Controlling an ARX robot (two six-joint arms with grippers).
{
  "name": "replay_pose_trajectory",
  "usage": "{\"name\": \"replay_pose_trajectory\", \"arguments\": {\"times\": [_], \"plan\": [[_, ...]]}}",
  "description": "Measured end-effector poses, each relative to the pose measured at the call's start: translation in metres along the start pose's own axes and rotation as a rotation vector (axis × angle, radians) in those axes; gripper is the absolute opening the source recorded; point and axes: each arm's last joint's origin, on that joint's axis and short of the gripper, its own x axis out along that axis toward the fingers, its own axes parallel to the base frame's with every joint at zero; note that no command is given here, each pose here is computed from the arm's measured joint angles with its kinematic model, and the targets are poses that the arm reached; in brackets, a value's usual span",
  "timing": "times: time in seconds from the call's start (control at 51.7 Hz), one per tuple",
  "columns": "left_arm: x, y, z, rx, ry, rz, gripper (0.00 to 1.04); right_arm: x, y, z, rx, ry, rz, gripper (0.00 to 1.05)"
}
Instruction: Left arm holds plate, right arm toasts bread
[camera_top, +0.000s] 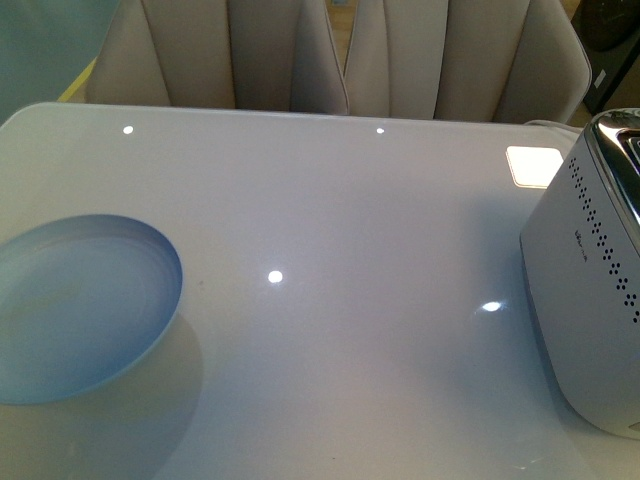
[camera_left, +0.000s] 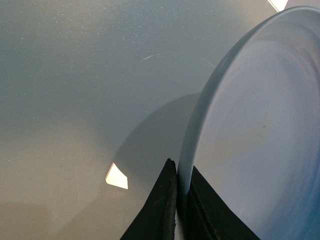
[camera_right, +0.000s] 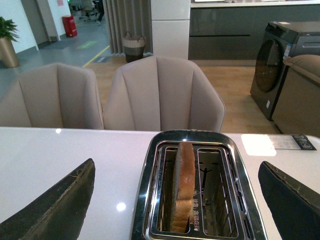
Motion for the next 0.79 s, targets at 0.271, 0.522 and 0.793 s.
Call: {"name": "replay_pose_trajectory", "arguments": {"times": [0.271,0.522,0.793], "plan": [[0.02,0.014,-0.007,-0.007,-0.016,0.015,0.03,0.0,0.0,0.0,0.0,0.0,0.0,0.96],[0.04,0.026,-0.002,-0.044,-0.008,0.044,0.03,0.0,0.0,0.0,0.0,0.0,0.0,0.96],[0.05,0.032,0.001,-0.059,0.003,0.048,0.03,0.0,0.0,0.0,0.0,0.0,0.0,0.96]]}}
